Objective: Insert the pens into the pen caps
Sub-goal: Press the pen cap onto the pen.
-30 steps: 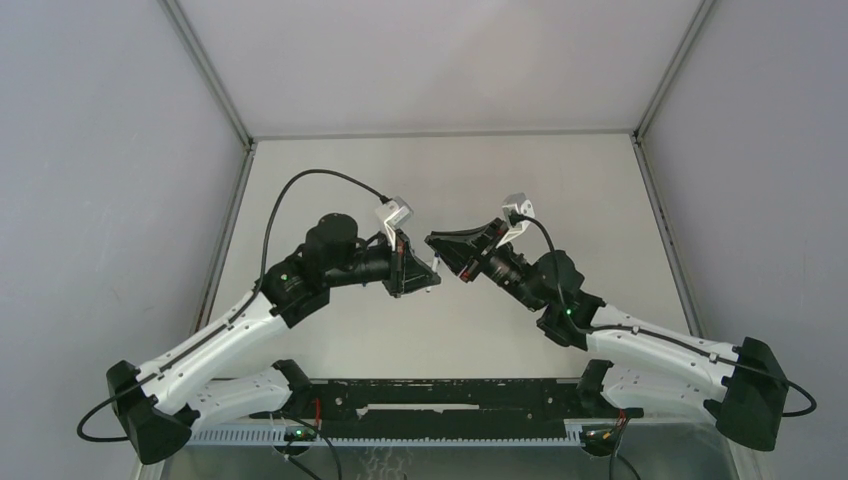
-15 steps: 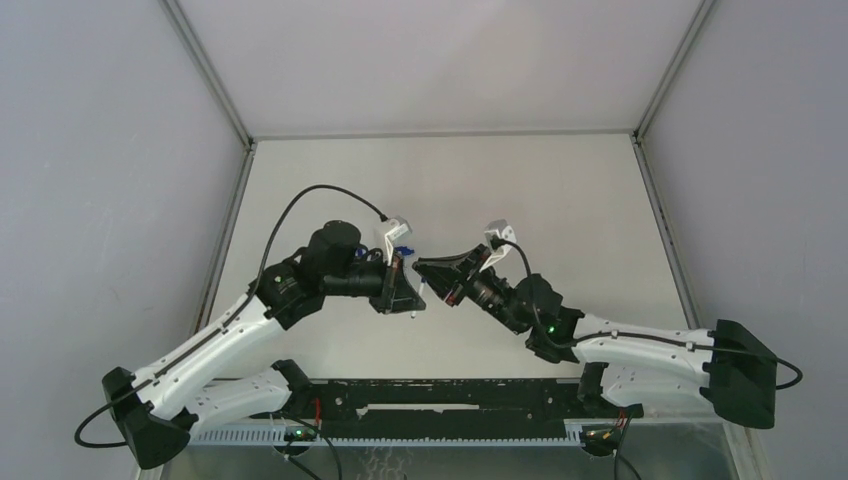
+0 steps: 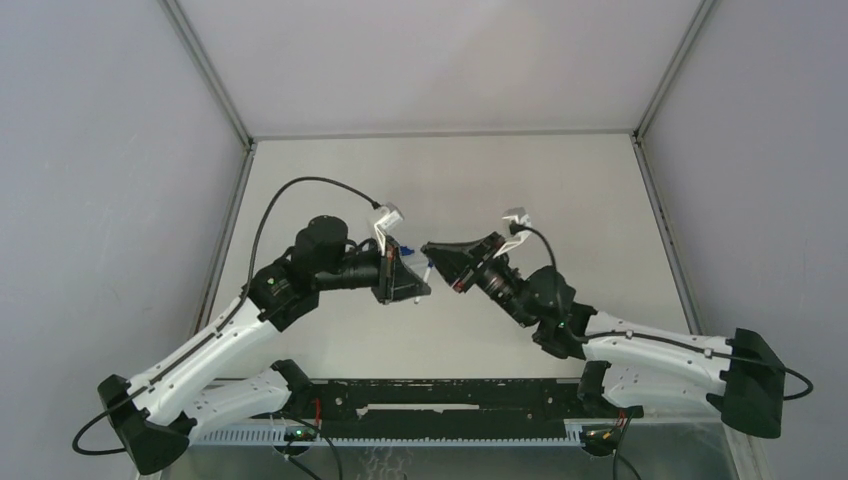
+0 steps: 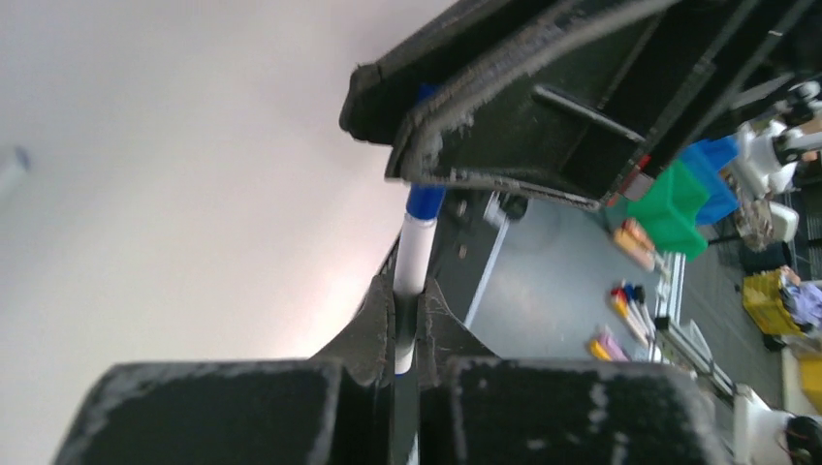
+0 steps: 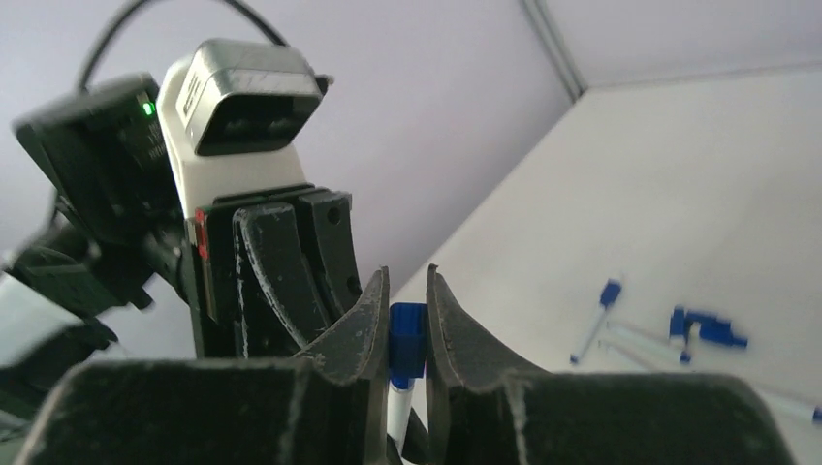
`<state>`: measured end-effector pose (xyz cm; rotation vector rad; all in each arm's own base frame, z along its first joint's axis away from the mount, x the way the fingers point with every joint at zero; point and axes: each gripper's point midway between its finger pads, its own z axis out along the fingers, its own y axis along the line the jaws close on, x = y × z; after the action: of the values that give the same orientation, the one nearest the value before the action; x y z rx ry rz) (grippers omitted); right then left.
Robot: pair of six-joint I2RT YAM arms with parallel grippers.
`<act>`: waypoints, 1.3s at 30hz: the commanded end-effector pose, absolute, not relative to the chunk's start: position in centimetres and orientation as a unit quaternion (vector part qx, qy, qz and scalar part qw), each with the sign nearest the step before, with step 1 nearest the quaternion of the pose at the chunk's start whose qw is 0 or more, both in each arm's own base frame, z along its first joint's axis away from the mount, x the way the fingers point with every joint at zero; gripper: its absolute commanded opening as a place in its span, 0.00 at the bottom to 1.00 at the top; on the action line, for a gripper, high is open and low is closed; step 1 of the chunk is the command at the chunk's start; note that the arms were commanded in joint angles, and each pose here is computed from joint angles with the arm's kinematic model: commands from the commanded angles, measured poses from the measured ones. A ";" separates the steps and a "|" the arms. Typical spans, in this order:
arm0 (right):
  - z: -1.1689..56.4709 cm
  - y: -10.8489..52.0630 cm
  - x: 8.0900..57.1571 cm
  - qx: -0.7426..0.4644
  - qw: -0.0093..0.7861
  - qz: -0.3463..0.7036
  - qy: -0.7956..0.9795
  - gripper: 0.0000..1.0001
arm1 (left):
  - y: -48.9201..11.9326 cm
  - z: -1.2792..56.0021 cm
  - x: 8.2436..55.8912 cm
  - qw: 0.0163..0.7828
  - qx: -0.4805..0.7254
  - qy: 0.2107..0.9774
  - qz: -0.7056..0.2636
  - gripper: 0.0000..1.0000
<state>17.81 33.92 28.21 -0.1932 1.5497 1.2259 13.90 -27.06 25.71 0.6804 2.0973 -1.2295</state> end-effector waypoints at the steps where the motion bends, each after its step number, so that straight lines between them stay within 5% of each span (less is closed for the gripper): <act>1: 18.0 33.7 11.4 -0.246 0.361 0.478 0.762 0.00 | -23.9 52.9 17.8 0.686 0.186 0.435 -0.552 0.00; 10: 30.9 33.6 17.1 -0.241 0.486 0.490 0.683 0.14 | -26.2 50.1 15.9 0.650 0.273 0.449 -0.550 0.00; 20: 41.2 32.3 16.9 -0.250 0.551 0.529 0.595 0.30 | -27.8 47.6 15.1 0.634 0.321 0.476 -0.519 0.00; 30: 45.6 29.5 13.8 -0.281 0.590 0.545 0.524 0.47 | -26.8 47.8 14.8 0.654 0.310 0.464 -0.511 0.00; 39: 44.7 27.8 10.4 -0.356 0.589 0.540 0.484 0.47 | -24.2 51.2 10.9 0.678 0.335 0.398 -0.519 0.00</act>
<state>12.02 28.15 45.22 -0.7229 1.1784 1.2635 13.26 -25.94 47.01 0.7315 1.0626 -1.1798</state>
